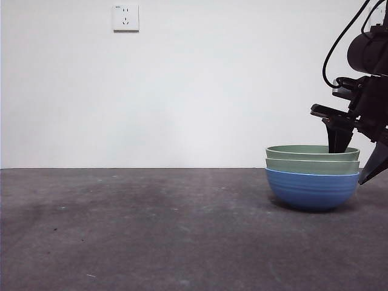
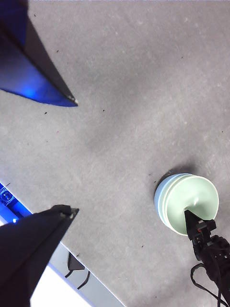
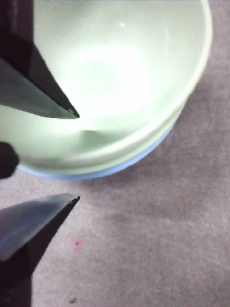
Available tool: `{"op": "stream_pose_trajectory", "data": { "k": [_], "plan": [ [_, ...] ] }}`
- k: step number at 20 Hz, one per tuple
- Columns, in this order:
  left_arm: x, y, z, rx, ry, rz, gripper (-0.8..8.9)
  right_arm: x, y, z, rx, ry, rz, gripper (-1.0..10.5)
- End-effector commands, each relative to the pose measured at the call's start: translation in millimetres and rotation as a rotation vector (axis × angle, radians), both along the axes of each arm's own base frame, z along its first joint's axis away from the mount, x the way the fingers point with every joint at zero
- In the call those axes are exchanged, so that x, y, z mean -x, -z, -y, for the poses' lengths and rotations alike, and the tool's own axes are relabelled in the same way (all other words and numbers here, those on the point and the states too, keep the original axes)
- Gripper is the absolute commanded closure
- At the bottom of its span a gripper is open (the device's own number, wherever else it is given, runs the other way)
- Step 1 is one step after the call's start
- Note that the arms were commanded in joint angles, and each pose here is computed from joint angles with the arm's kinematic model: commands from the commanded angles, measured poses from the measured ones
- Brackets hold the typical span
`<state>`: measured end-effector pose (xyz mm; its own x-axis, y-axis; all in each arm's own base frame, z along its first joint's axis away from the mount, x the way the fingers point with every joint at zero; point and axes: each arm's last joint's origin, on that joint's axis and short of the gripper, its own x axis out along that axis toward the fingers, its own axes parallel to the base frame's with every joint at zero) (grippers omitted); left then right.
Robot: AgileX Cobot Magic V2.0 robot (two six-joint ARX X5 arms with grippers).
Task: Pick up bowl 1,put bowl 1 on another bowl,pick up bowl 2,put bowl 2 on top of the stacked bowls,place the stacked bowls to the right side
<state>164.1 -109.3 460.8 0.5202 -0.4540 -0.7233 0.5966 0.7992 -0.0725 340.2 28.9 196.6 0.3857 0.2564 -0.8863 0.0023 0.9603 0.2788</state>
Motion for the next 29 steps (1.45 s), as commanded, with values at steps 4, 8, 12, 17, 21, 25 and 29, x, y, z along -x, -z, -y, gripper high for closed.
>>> {"op": "stream_pose_trajectory", "data": {
  "k": [4, 8, 12, 17, 21, 25, 29],
  "plan": [
    [0.8, 0.1, 0.6, 0.002, 0.011, 0.0, 4.65, 7.9, -15.1, 0.4, 0.004, -0.017, 0.032, 6.8],
    [0.4, -0.3, 0.7, -0.005, 0.025, 0.014, 4.67, 36.8, -56.0, 2.4, 0.007, -0.017, 0.076, 6.8],
    [0.4, -0.3, 0.7, -0.014, 0.037, 0.022, 4.68, 84.2, -96.8, 0.7, 0.012, -0.064, 0.092, 6.9],
    [0.4, -0.2, 0.9, -0.023, 0.054, 0.029, 4.68, 151.2, -130.7, -13.1, 0.013, -0.173, 0.082, 7.0],
    [1.1, 0.4, 0.6, -0.033, 0.069, 0.026, 4.73, 188.0, -141.9, -20.9, 0.014, -0.262, 0.074, 8.2],
    [1.6, 1.0, 0.3, -0.04, 0.071, 0.02, 8.18, 198.7, -146.4, -21.4, 0.02, -0.303, 0.107, 9.6],
    [1.8, 1.2, 0.1, -0.042, 0.07, 0.017, 8.17, 198.3, -146.6, -21.6, 0.015, -0.298, 0.109, 9.4]
  ]
}}
